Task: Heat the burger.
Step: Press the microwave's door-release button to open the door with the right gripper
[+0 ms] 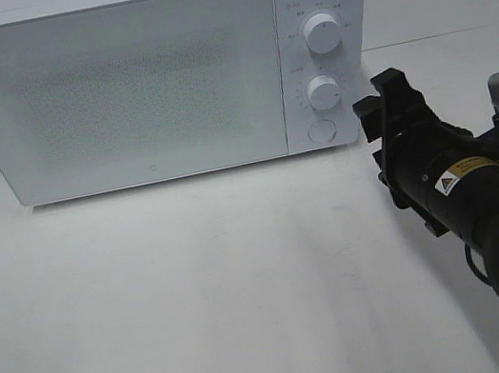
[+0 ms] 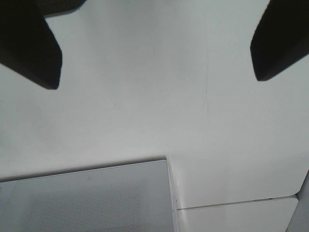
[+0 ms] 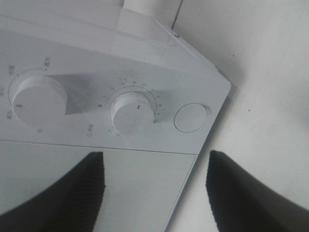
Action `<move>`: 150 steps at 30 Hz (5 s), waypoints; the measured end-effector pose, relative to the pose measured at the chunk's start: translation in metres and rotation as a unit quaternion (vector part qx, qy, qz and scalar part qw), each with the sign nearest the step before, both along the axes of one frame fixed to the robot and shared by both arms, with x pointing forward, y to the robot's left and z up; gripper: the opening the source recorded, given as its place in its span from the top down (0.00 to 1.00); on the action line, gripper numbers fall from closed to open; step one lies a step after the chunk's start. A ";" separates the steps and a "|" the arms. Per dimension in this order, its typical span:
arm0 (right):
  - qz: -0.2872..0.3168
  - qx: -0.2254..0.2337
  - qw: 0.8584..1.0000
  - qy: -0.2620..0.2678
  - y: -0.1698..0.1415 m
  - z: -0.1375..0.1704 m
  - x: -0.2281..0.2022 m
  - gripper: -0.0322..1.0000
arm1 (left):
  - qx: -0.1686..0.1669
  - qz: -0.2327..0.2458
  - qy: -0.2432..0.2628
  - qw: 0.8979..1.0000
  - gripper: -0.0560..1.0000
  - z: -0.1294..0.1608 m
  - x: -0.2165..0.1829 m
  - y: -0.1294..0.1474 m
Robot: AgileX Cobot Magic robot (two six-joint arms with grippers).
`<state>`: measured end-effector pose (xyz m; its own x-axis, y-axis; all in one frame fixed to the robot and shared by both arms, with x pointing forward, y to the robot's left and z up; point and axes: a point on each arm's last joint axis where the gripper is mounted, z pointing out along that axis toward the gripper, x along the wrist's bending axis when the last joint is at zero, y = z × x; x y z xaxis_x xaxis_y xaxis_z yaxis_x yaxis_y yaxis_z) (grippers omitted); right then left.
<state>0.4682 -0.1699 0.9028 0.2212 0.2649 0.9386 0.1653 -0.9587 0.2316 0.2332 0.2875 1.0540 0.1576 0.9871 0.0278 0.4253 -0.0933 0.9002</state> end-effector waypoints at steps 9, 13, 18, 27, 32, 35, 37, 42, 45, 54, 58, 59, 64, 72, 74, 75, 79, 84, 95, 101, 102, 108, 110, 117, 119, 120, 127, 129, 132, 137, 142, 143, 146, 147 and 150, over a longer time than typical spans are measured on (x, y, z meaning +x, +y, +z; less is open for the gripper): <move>-0.030 0.109 0.993 0.014 0.000 0.000 0.000 0.65 | 0.000 0.000 0.000 1.000 0.01 0.000 0.000 0.000; -0.048 0.131 0.989 0.046 -0.002 -0.006 -0.002 0.90 | 0.000 0.000 0.000 1.000 0.01 0.000 0.000 0.000; -0.054 0.135 0.988 0.059 -0.002 -0.008 -0.002 0.95 | 0.000 0.000 0.000 1.000 0.01 0.000 0.000 0.000; -0.046 0.131 0.988 0.067 0.008 -0.004 0.008 0.95 | 0.000 0.000 0.000 1.000 0.01 0.000 0.000 0.000; -0.049 0.132 0.987 0.082 0.012 -0.002 0.020 0.95 | 0.000 0.000 0.000 1.000 0.01 0.000 0.000 0.000; -0.057 0.128 0.986 0.085 0.009 -0.002 0.029 0.95 | 0.000 0.000 0.000 1.000 0.01 0.000 0.000 0.000; -0.061 0.123 0.987 0.087 0.010 -0.006 0.037 0.95 | 0.000 0.000 0.000 1.000 0.01 0.000 0.000 0.000; -0.059 0.116 0.986 0.101 0.018 -0.019 0.048 0.95 | 0.000 0.000 0.000 1.000 0.01 0.000 0.000 0.000; -0.060 0.115 0.986 0.104 0.022 -0.025 0.055 0.95 | 0.000 0.000 0.000 1.000 0.01 0.000 0.000 0.000; -0.063 0.119 0.985 0.107 0.021 -0.032 0.083 0.95 | 0.000 0.000 0.000 1.000 0.01 0.000 0.000 0.000; -0.062 0.118 0.985 0.111 0.024 -0.038 0.088 0.95 | 0.000 0.000 0.000 1.000 0.01 0.000 0.000 0.000; -0.060 0.120 0.984 0.115 0.026 -0.041 0.091 0.95 | 0.000 0.000 0.000 1.000 0.01 0.000 0.000 0.000; -0.059 0.125 0.984 0.113 0.029 -0.042 0.097 0.95 | 0.000 0.000 0.000 1.000 0.01 0.000 0.000 0.000; -0.061 0.130 0.983 0.116 0.031 -0.045 0.109 0.95 | 0.000 0.000 0.000 1.000 0.01 0.000 0.000 0.000; -0.066 0.129 0.982 0.118 0.029 -0.048 0.112 0.95 | 0.000 0.000 0.000 1.000 0.01 0.000 0.000 0.000; -0.066 0.129 0.982 0.118 0.029 -0.048 0.112 0.95 | 0.000 0.000 0.000 1.000 0.01 0.000 0.000 0.000; -0.074 0.129 0.982 0.115 0.026 -0.047 0.113 0.95 | 0.000 0.000 0.000 1.000 0.01 0.000 0.000 0.000; -0.077 0.130 0.982 0.110 0.026 -0.047 0.114 0.95 | 0.000 0.000 0.000 1.000 0.01 0.000 0.000 0.000; -0.082 0.140 0.980 0.112 0.029 -0.045 0.119 0.95 | 0.000 0.000 0.000 1.000 0.01 0.000 0.000 0.000; -0.096 0.146 0.979 0.107 0.035 -0.050 0.124 0.95 | 0.000 0.000 0.000 1.000 0.01 0.000 0.000 0.000; -0.096 0.146 0.979 0.107 0.035 -0.050 0.124 0.95 | 0.000 0.000 0.000 1.000 0.01 0.000 0.000 0.000; -0.103 0.131 0.982 0.094 0.037 -0.052 0.127 0.95 | 0.000 0.000 0.000 1.000 0.01 0.000 0.000 0.000; -0.107 0.130 0.981 0.093 0.038 -0.053 0.127 0.95 | 0.000 0.000 0.000 1.000 0.01 0.000 0.000 0.000; -0.111 0.131 0.981 0.092 0.040 -0.053 0.128 0.95 | 0.000 0.000 0.000 1.000 0.01 0.000 0.000 0.000; -0.112 0.131 0.981 0.092 0.040 -0.053 0.128 0.95 | 0.000 0.000 0.000 1.000 0.01 0.000 0.000 0.000; -0.112 0.131 0.981 0.092 0.040 -0.053 0.128 0.95 | 0.000 0.000 0.000 1.000 0.01 0.000 0.000 0.000; -0.111 0.131 0.981 0.093 0.040 -0.053 0.128 0.95 | 0.000 0.000 0.000 1.000 0.01 0.000 0.000 0.000; -0.111 0.132 0.981 0.093 0.041 -0.053 0.127 0.95 | 0.000 0.000 0.000 1.000 0.01 0.000 0.000 0.000; -0.110 0.133 0.981 0.093 0.041 -0.053 0.127 0.95 | 0.000 0.000 0.000 1.000 0.01 0.000 0.000 0.000; -0.108 0.134 0.980 0.096 0.041 -0.051 0.125 0.95 | 0.000 0.000 0.000 1.000 0.01 0.000 0.000 0.000; -0.101 0.136 0.981 0.096 0.038 -0.047 0.122 0.95 | 0.000 0.000 0.000 1.000 0.01 0.000 0.000 0.000; -0.099 0.140 0.980 0.098 0.035 -0.044 0.121 0.95 | 0.000 0.000 0.000 1.000 0.01 0.000 0.000 0.000; -0.094 0.145 0.979 0.108 0.034 -0.041 0.117 0.95 | 0.000 0.000 0.000 1.000 0.01 0.000 0.000 0.000; -0.094 0.145 0.979 0.108 0.034 -0.041 0.117 0.95 | 0.000 0.000 0.000 1.000 0.01 0.000 0.000 0.000; -0.083 0.143 0.979 0.118 0.033 -0.037 0.114 0.95 | 0.000 0.000 0.000 1.000 0.01 0.000 0.000 0.000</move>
